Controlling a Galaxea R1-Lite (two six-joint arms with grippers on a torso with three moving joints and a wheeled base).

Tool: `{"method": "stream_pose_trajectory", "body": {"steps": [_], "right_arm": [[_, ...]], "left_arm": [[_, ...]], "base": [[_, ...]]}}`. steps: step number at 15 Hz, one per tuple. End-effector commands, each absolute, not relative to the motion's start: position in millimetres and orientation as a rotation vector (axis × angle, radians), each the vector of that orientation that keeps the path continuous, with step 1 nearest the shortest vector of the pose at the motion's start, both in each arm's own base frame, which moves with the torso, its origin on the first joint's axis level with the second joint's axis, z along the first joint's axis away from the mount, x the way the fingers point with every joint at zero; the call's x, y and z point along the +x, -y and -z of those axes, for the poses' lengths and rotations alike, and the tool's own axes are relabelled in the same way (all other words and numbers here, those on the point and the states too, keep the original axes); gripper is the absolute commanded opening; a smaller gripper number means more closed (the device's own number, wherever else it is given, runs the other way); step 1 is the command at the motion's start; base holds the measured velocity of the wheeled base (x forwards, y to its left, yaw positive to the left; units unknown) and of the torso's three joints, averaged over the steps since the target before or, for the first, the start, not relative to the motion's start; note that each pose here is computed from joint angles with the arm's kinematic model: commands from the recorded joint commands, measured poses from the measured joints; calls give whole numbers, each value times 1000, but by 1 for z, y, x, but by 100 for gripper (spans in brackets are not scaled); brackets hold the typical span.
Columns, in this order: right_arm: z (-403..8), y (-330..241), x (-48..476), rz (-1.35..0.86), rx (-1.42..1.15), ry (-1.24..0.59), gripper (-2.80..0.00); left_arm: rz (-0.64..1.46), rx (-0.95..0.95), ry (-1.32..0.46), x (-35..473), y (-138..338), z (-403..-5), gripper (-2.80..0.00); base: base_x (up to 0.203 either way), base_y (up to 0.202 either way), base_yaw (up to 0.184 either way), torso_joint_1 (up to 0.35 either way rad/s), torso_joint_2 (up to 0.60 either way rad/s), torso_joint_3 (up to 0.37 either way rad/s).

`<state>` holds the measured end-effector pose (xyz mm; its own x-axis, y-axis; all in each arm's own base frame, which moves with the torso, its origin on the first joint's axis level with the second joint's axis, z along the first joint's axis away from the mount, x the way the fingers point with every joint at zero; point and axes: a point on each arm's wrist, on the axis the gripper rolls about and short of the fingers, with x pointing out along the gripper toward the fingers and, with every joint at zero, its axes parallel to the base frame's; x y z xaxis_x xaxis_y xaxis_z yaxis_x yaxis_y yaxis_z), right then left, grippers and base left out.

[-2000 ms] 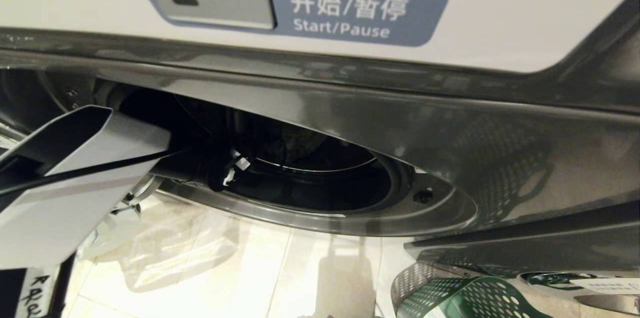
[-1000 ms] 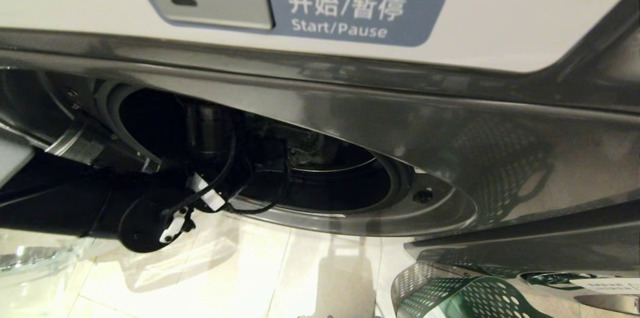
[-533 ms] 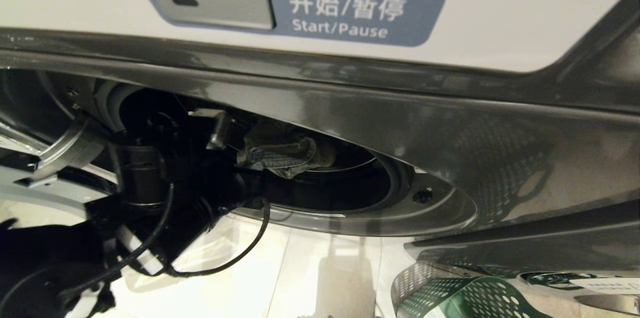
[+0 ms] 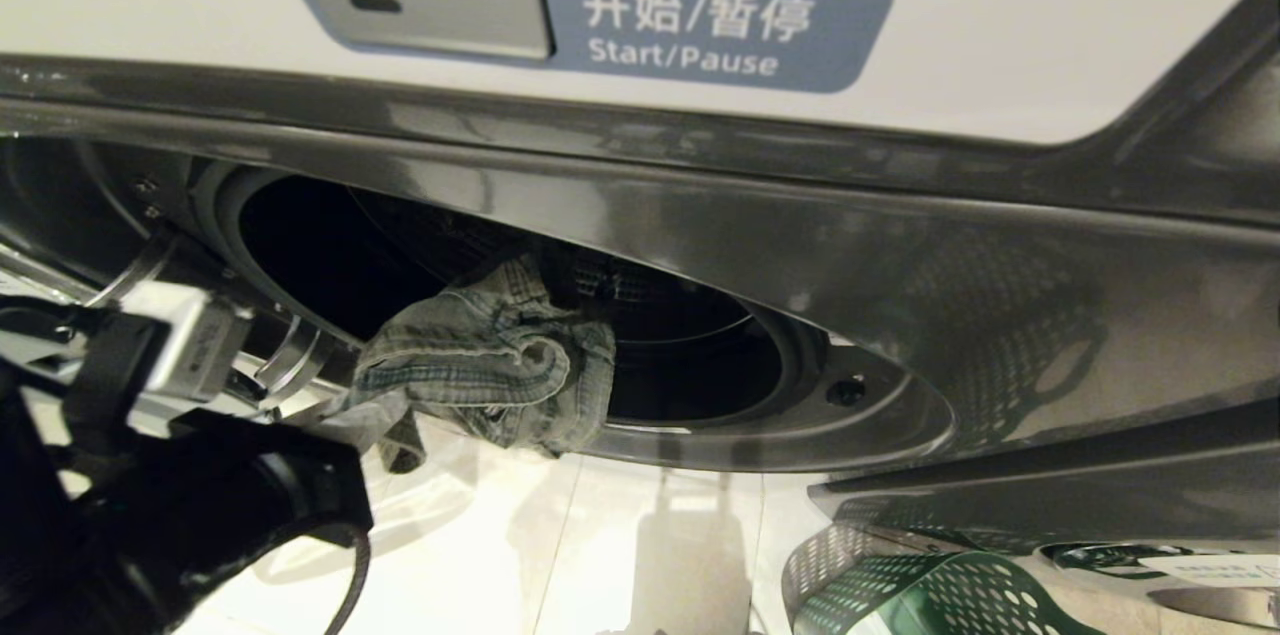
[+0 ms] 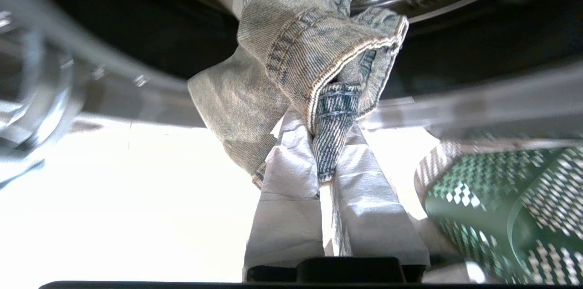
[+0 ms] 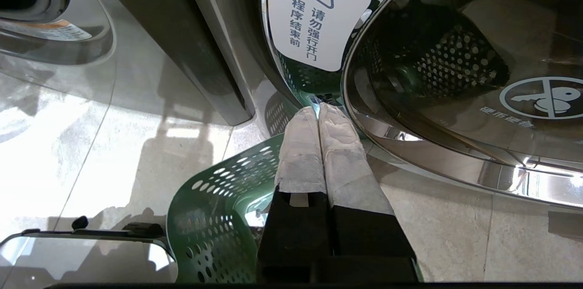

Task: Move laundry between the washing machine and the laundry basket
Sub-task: Pick a cloth and place it into the basket

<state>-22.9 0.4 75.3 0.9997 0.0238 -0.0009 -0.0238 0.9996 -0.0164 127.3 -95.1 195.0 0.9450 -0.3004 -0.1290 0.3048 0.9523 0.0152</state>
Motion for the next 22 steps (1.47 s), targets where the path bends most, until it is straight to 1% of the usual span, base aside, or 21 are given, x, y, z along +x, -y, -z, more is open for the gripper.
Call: {"method": "stream_pose_trajectory", "body": {"steps": [1, 4, 7, 9, 10, 12, 15, 17, 20, 22], "right_arm": [[-75, 0, -23, -25, -17, -1, -280], [-75, 0, -23, -25, -17, -1, -280], [-75, 0, -23, -25, -17, -1, -280], [-75, 0, -23, -25, -17, -1, -280], [-75, 0, -23, -25, -17, -1, -280], [-75, 0, -23, -25, -17, -1, -280], [-75, 0, -23, -25, -17, -1, -280], [-75, 0, -23, -25, -17, 0, -280], [-75, 0, -23, -25, -17, -1, -280], [-75, 0, -23, -25, -17, -1, -280]], "left_arm": [[317, -13, -46, 97, 72, -205, -280], [312, 12, -82, 67, 46, -191, -280], [168, 44, -124, 59, 33, -173, -280], [49, 38, -117, 56, 21, -169, -280], [24, 39, -113, 52, 16, -164, -280], [60, 62, -107, 38, 8, -145, -280], [105, 147, -157, 28, 4, -113, -280], [83, 161, -172, 27, 3, -108, -280], [115, 154, -248, 15, 1, -94, -280], [172, 135, -262, 4, 1, -83, -280]], "base": [[0, 0, 0, 0, 0, 0], [0, 0, 0, 0, 0, 0], [0, 0, 0, 0, 0, 0], [0, 0, 0, 0, 0, 0], [0, 0, 0, 0, 0, 0], [0, 0, 0, 0, 0, 0], [0, 0, 0, 0, 0, 0], [0, 0, 0, 0, 0, 0], [0, 0, 0, 0, 0, 0], [0, 0, 0, 0, 0, 0]]}}
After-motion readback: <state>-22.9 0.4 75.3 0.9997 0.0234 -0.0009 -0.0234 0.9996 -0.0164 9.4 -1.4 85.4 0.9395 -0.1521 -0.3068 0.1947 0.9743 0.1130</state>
